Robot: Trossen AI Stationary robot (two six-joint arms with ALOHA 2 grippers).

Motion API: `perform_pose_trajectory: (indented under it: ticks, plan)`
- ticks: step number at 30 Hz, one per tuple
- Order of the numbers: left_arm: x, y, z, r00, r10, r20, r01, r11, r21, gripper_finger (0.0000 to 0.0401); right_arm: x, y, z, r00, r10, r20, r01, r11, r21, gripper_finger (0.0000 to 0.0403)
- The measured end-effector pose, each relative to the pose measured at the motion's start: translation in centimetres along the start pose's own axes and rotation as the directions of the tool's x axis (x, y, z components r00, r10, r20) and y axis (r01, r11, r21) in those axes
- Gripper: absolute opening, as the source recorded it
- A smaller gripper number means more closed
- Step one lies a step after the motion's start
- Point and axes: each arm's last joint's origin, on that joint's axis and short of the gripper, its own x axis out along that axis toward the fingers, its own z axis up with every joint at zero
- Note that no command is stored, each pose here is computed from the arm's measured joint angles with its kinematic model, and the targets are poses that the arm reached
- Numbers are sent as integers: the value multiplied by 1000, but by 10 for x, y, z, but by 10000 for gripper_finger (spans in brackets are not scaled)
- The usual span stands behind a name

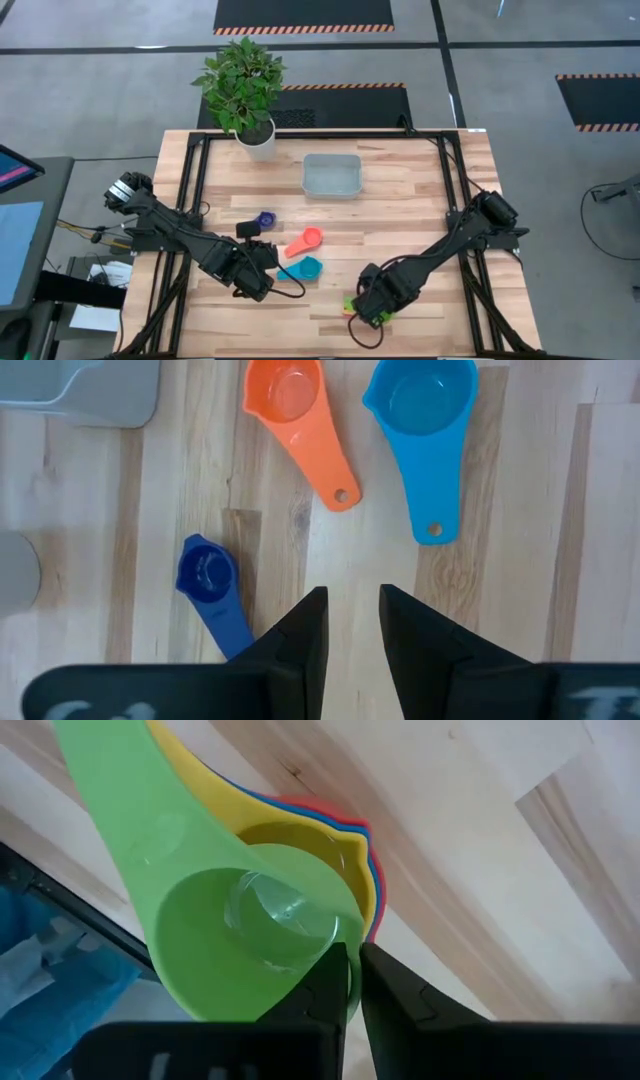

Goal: Nest measuring cups in basket
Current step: Stack the green measuring cup on top of the yellow measuring cup

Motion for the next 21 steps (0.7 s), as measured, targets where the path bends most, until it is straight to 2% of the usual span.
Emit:
perform_pose_trajectory:
  ticks: [21]
  plan:
    - [0,0,0,1000,-3,-1,3,1000,-1,82,0,0,0,1000,7,-12,-7,1000,1,54]
